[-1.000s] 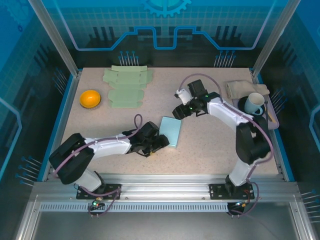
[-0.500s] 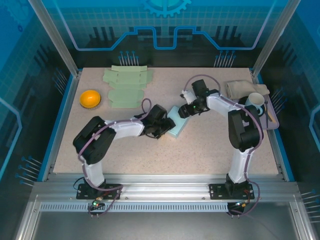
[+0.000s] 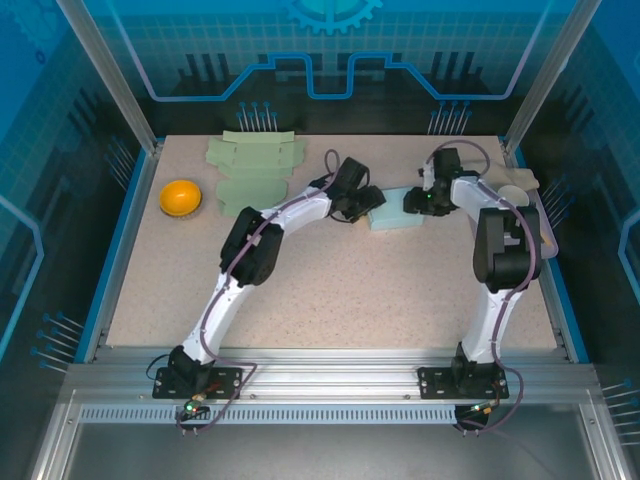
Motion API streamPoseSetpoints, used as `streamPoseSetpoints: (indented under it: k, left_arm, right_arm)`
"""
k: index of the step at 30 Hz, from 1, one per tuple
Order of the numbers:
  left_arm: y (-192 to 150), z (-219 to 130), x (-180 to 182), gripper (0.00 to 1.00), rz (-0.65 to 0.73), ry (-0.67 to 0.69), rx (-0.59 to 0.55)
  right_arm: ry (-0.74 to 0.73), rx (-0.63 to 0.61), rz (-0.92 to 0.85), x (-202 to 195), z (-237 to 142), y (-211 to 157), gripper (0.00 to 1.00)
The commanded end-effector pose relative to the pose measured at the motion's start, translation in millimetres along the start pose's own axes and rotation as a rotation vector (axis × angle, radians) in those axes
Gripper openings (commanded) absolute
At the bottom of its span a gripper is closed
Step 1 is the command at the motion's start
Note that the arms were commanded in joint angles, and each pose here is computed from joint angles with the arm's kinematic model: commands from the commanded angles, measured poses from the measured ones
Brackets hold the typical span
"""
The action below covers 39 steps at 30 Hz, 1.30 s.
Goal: Fold the paper box
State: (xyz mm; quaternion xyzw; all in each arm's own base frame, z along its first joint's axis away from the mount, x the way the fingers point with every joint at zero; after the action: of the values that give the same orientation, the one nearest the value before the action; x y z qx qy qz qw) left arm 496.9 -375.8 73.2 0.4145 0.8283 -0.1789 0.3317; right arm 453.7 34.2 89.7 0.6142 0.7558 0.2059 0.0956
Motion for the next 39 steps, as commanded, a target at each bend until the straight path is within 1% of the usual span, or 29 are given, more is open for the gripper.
streamPoseSetpoints:
  k: [1,5,8,11,14,15,16,19,21,23,26,29,33,35,37,39]
  left_arm:
    - [-16,26,-4,0.62,0.026,-0.009,0.128]
    - [-4,33,-20,0.65,0.039,-0.060,0.113]
    - [11,22,-28,0.68,0.042,-0.084,0.086]
    - [30,-10,-37,0.76,0.088,-0.076,0.043]
    - [48,-54,-40,0.80,0.157,-0.052,0.002]
    - [56,-74,-40,0.81,0.186,-0.035,-0.019]
    - [63,-91,-35,0.82,0.212,-0.008,-0.038]
    - [87,-144,-11,0.82,0.294,0.099,-0.104]
    - [97,-170,18,0.82,0.388,0.246,-0.162]
    - [103,-181,50,0.82,0.480,0.397,-0.210]
    - [112,-178,88,0.82,0.587,0.575,-0.255]
    - [125,-166,105,0.82,0.645,0.667,-0.299]
    - [140,-157,108,0.81,0.681,0.716,-0.378]
    - [149,-154,114,0.81,0.689,0.776,-0.411]
    - [156,-149,120,0.80,0.708,0.820,-0.414]
    - [160,-143,120,0.78,0.718,0.835,-0.386]
  right_arm:
    - [0.010,0.018,0.052,-7,8,7,0.53]
    - [-0.002,0.002,0.096,-16,6,10,0.53]
    - [-0.025,-0.055,0.101,-18,-12,18,0.56]
    - [-0.059,-0.125,0.090,-18,-47,29,0.60]
    - [-0.100,-0.187,0.074,-14,-90,33,0.63]
    - [-0.107,-0.207,0.064,-10,-105,32,0.64]
    - [-0.111,-0.215,0.056,-8,-113,31,0.64]
    - [-0.109,-0.246,-0.004,14,-134,25,0.64]
    - [-0.085,-0.255,-0.039,37,-140,18,0.64]
    - [-0.048,-0.269,-0.061,57,-141,13,0.64]
    - [0.013,-0.279,-0.080,84,-140,8,0.64]
    - [0.056,-0.275,-0.097,104,-136,4,0.64]
    - [0.067,-0.248,-0.119,114,-129,-6,0.64]
    - [0.077,-0.238,-0.124,116,-127,-12,0.64]
    - [0.081,-0.236,-0.124,116,-127,-18,0.64]
    - [0.076,-0.230,-0.129,115,-126,-24,0.65]
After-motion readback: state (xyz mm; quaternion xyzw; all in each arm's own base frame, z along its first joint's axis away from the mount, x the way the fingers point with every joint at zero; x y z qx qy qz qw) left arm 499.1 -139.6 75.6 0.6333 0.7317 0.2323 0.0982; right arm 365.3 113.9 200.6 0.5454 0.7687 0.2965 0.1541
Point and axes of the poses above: each hand's point on the last joint's axis, 136 mm out from that joint toward the fingers, its own z axis out along the fingers, its own x axis along the line the jaws close on, y = z × x, the point moved 4 cm from there along -z, back along the fingers, and after that the axes turned 15 degrees about -z, right-handed, at the moved point
